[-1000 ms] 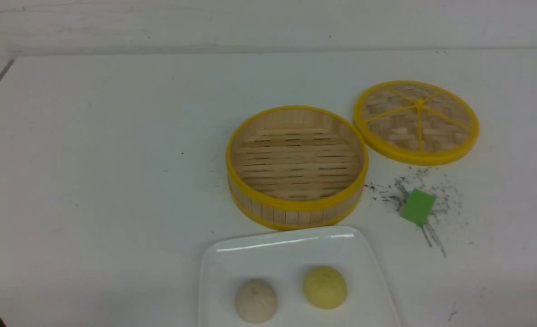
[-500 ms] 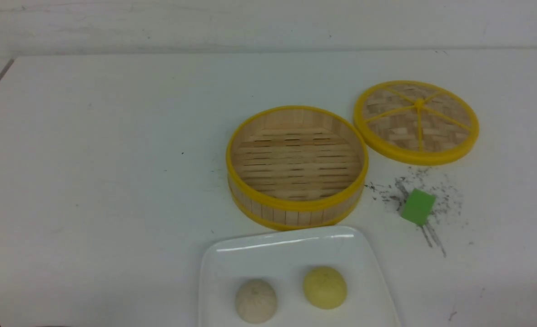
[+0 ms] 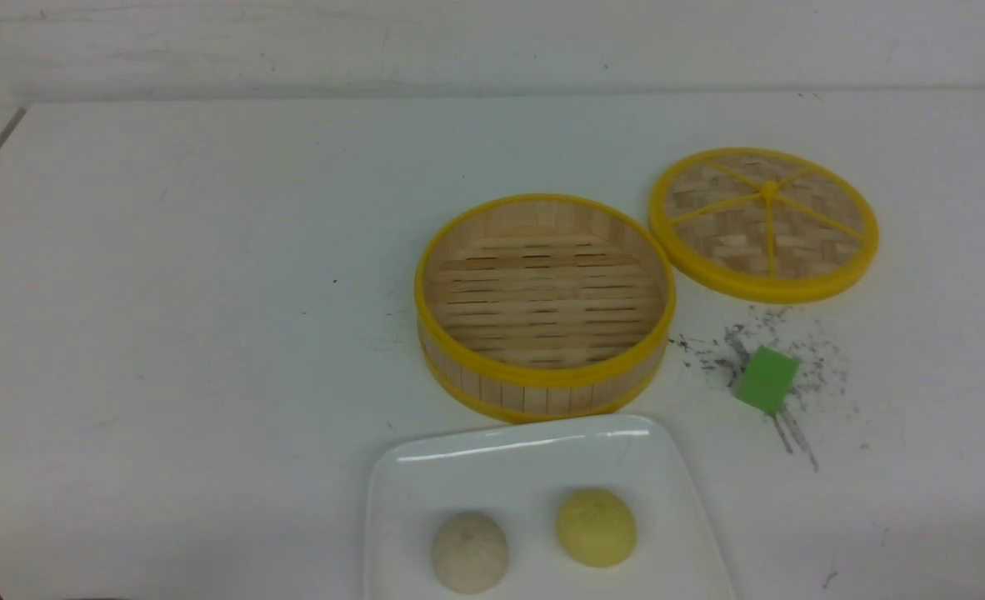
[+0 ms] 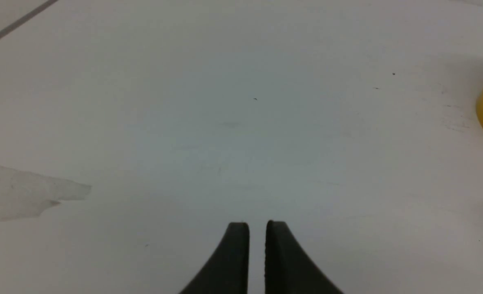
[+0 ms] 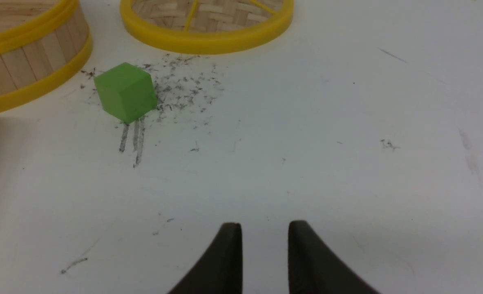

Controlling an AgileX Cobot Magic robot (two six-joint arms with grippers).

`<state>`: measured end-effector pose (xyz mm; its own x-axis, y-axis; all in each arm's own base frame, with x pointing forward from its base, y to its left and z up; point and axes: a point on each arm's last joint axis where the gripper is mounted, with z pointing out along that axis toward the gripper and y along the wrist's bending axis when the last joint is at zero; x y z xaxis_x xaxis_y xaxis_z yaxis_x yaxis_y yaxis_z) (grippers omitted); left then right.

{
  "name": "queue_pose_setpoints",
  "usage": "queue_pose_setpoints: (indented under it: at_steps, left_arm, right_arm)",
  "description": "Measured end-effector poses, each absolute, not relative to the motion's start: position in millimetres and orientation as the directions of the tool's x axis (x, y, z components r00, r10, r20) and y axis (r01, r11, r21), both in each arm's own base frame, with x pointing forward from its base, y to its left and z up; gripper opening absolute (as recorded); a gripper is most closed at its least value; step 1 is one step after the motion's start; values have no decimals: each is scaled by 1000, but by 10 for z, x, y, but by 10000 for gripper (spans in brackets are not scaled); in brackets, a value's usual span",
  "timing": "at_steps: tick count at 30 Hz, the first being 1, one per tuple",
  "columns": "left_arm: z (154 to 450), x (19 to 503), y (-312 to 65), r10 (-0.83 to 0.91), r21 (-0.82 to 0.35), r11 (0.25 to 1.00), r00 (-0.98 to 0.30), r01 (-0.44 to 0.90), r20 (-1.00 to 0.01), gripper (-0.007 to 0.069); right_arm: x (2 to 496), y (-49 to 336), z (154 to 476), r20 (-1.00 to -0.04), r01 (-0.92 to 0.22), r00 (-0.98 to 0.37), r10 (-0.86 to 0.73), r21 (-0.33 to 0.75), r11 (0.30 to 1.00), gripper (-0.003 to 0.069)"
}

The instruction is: Put the steamed buns into the plate on the white tablecloth.

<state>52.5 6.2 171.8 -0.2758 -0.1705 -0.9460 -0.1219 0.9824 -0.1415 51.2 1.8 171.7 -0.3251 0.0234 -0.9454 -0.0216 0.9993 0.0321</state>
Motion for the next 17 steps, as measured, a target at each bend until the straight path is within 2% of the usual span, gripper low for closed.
queue_pose_setpoints:
  at_steps: [17]
  left_arm:
    - [1718,525,62,-171,-142,982,-276,-123,-946,108]
  right_arm:
    - [512,18,1717,-945,-22,-325,23,32,999,213]
